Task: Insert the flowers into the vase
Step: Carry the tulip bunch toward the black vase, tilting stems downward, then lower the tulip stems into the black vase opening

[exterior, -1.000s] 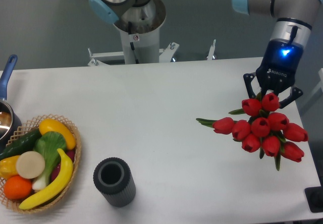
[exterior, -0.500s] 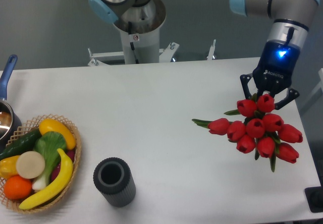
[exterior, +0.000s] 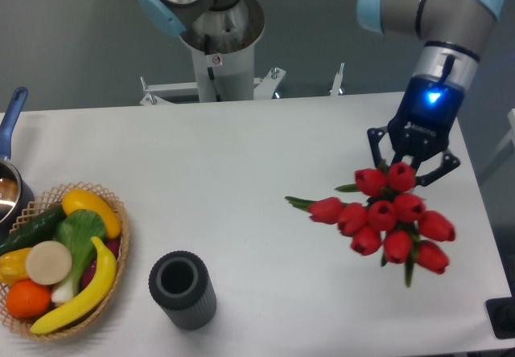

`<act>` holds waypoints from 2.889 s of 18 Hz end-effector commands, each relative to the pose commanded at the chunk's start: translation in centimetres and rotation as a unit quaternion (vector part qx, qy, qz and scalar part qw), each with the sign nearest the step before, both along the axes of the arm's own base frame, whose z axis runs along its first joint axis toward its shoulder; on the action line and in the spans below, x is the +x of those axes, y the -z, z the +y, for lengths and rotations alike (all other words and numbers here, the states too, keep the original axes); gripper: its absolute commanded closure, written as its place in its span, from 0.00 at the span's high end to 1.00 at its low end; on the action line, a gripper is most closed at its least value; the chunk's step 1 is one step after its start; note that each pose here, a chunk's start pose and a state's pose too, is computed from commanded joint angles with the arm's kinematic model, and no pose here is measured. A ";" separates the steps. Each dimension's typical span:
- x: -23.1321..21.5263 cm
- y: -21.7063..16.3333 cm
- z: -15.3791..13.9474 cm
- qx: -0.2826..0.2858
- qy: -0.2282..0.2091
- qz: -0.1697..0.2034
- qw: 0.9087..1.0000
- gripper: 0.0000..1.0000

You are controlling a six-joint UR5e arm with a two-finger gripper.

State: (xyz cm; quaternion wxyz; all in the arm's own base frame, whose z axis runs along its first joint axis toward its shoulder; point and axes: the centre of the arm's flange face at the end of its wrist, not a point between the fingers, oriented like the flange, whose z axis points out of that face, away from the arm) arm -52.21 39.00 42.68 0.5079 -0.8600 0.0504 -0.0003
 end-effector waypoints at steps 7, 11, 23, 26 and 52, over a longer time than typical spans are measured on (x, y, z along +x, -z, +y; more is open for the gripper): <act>3.6 -0.2 4.6 0.074 0.076 -0.021 0.994 0.16; 6.1 -0.4 6.8 0.113 0.115 -0.041 0.986 0.16; 11.1 0.5 9.5 0.235 0.205 -0.077 0.947 0.14; 12.2 0.4 10.4 0.236 0.217 -0.078 0.944 0.14; 14.2 4.4 17.0 0.236 0.265 -0.109 0.929 0.14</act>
